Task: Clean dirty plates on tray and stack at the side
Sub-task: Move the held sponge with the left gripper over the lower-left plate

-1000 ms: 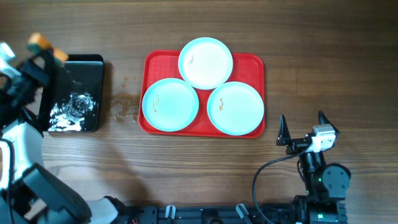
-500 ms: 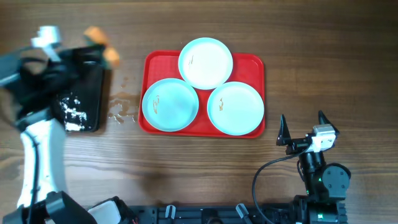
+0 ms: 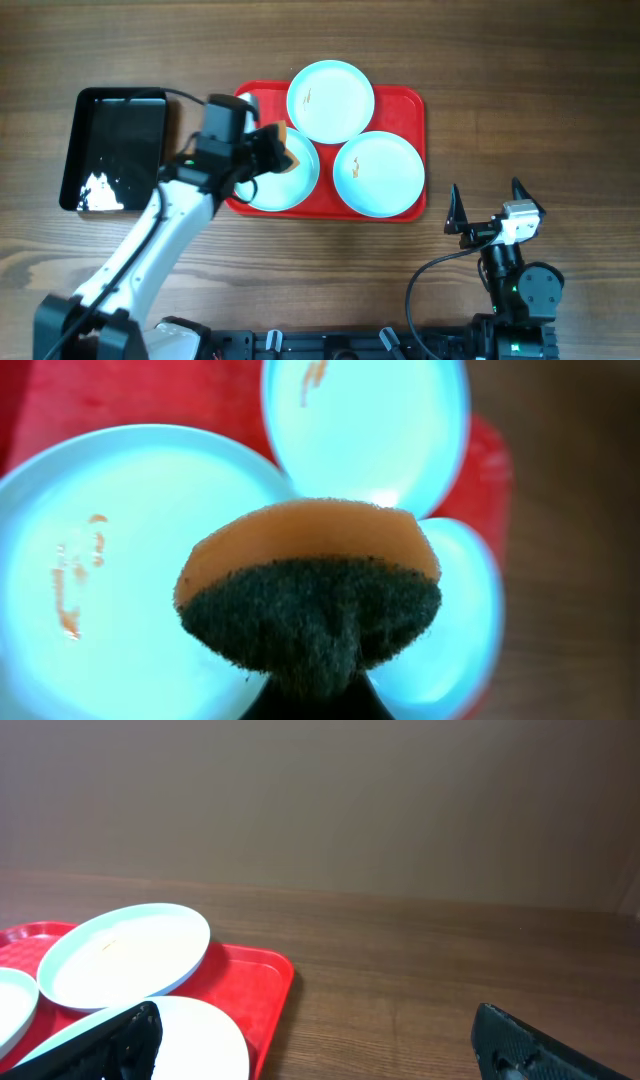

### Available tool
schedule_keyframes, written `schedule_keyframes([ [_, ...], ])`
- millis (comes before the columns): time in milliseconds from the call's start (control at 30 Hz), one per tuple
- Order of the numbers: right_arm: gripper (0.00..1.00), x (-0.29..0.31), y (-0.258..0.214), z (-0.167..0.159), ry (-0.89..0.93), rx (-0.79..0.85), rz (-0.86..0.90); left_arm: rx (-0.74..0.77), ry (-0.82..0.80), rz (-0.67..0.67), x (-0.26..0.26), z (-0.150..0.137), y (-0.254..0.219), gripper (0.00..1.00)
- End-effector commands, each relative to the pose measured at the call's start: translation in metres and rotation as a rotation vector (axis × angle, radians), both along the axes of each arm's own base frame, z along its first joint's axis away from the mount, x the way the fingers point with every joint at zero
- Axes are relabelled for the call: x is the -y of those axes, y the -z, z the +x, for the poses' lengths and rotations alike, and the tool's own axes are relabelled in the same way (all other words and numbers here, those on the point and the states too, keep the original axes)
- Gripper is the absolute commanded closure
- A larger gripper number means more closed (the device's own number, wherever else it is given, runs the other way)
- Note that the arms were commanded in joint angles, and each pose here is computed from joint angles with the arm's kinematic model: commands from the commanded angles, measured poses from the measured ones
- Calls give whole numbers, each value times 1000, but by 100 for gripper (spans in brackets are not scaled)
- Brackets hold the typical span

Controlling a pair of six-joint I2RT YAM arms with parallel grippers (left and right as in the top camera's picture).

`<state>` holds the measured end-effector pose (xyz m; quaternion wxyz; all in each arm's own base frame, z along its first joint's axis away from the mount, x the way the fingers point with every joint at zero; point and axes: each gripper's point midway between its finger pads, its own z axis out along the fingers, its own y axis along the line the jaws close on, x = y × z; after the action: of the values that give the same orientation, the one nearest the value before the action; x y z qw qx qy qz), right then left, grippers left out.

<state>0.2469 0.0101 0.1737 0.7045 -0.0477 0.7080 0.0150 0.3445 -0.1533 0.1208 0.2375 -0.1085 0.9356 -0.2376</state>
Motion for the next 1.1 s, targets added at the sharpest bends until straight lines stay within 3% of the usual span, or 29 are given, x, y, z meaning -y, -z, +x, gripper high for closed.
schedule_keyframes([
  [0,0,1,-1,0,6,5,-6,9,-43,269,-21,7,37,96],
  [200,0,1,-1,0,5,5,-5,-114,34,319,-1,-5,94,93],
  [233,0,1,-1,0,6,5,-5,-117,35,320,-1,-5,95,78],
  [267,0,1,-1,0,6,5,-5,-111,34,317,-1,-4,94,42],
  [367,0,1,-1,0,6,5,-5,-36,23,283,4,7,59,26],
  [567,0,1,-1,0,5,5,-5,155,57,256,5,12,-17,27],
  [700,0,0,-2,0,1,10,-2,93,68,282,-2,-3,-11,31],
  [767,0,-20,-5,-3,-117,10,74,9,81,318,-9,-17,5,41],
  [800,0,-41,-15,-9,-247,28,153,-14,85,328,-10,-21,10,48],
  [867,0,-83,-21,-31,-525,-59,401,-31,90,332,-10,-23,14,53],
  [900,0,-93,-20,-38,-593,-122,500,-35,97,321,-8,-24,14,49],
  [967,0,-93,-20,-38,-585,-221,741,-48,125,278,0,-28,14,23],
  [1067,0,-92,-21,-37,-570,-284,908,-56,141,255,4,-30,14,18],
])
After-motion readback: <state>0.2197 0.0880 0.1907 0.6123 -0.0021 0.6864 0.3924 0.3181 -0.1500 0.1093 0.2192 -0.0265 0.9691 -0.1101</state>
